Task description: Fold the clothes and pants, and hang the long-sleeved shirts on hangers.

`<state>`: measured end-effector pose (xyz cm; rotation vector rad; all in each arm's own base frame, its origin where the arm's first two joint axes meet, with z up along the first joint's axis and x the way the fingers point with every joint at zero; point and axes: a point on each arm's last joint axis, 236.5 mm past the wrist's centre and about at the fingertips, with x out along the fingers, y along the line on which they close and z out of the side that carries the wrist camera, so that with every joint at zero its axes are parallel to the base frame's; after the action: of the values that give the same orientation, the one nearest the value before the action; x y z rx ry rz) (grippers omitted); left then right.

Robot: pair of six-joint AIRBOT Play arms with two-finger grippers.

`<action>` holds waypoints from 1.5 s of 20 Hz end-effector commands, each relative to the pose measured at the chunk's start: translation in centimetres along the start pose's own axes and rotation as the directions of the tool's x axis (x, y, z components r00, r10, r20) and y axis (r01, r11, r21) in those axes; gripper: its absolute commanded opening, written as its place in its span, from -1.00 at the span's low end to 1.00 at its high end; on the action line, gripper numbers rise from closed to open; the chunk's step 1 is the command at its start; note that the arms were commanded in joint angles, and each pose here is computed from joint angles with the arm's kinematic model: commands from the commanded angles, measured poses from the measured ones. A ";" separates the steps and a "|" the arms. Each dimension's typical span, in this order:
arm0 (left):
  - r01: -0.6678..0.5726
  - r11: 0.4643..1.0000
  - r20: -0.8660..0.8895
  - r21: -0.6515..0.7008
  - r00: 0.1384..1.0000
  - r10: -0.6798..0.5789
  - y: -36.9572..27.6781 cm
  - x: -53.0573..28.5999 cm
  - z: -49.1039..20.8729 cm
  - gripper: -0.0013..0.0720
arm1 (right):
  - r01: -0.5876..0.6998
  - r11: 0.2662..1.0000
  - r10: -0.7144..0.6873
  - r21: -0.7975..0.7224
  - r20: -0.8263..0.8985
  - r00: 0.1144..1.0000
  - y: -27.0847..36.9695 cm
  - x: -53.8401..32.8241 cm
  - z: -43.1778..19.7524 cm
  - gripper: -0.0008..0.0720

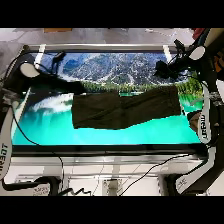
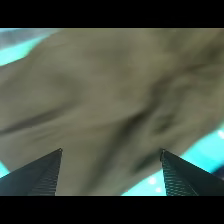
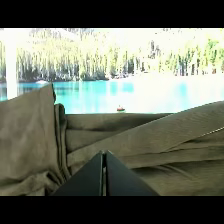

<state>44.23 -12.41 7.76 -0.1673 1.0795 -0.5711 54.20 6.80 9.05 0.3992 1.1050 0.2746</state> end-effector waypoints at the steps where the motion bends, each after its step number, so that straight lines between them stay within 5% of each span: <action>1: -0.132 0.975 -0.064 -0.178 0.990 0.122 9.4 -0.5 -4.7 0.94 | -0.005 0.998 0.004 -0.058 -0.016 1.000 0.7 0.2 -0.5 -0.88; 4: -0.093 0.951 -0.100 -0.296 0.993 0.066 12.2 3.1 -9.6 0.94 | -0.016 0.997 0.016 -0.076 0.000 1.000 2.0 0.7 -0.2 -0.88; 10: 0.183 0.872 -0.007 -0.454 0.978 -0.208 8.8 10.8 -10.1 0.88 | -0.039 0.992 0.040 -0.121 0.007 0.999 4.8 2.2 -0.6 -0.88; 11: 0.221 0.864 0.015 -0.452 0.971 -0.240 7.8 11.6 -9.6 0.63 | -0.041 0.991 0.042 -0.125 0.005 0.999 5.2 2.7 -0.9 -0.88; 14: 0.215 0.876 0.026 -0.431 0.974 -0.226 6.7 13.2 -8.9 0.38 | -0.050 0.989 0.050 -0.138 -0.003 0.999 6.4 4.3 -1.7 -0.88; 15: 0.213 0.883 0.020 -0.420 0.974 -0.225 6.5 13.3 -8.9 -0.02 | -0.055 0.988 0.053 -0.144 -0.013 0.998 6.8 5.0 -2.2 -0.88; 16: 0.208 0.889 0.012 -0.407 0.975 -0.222 6.5 13.3 -8.9 -0.80 | -0.060 0.987 0.056 -0.151 -0.030 0.998 7.3 5.7 -2.7 -0.88; 17: 0.212 0.895 0.005 -0.394 0.974 -0.228 6.3 13.0 -8.9 -0.92 | -0.065 0.985 0.058 -0.158 -0.048 0.997 7.8 6.4 -3.3 -0.88; 20: 0.244 0.914 0.012 -0.323 0.967 -0.254 5.4 10.5 -7.6 -0.93 | -0.088 0.978 0.069 -0.190 -0.106 0.992 10.0 8.9 -5.7 -0.88; 25: 0.044 0.995 -0.076 -0.095 0.996 -0.051 4.9 2.5 -7.0 -0.93 | -0.136 0.960 0.069 -0.244 -0.264 0.962 14.2 15.1 -13.8 -0.88; 30: -0.072 0.995 0.136 0.068 0.989 0.062 0.6 -7.1 -3.3 -0.93 | -0.302 0.927 0.182 -0.224 -0.434 0.882 23.5 18.5 -25.9 -0.88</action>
<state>40.32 -8.71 6.24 -0.2009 1.0491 -0.5771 43.28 33.84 -4.21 0.1915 1.3526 0.6657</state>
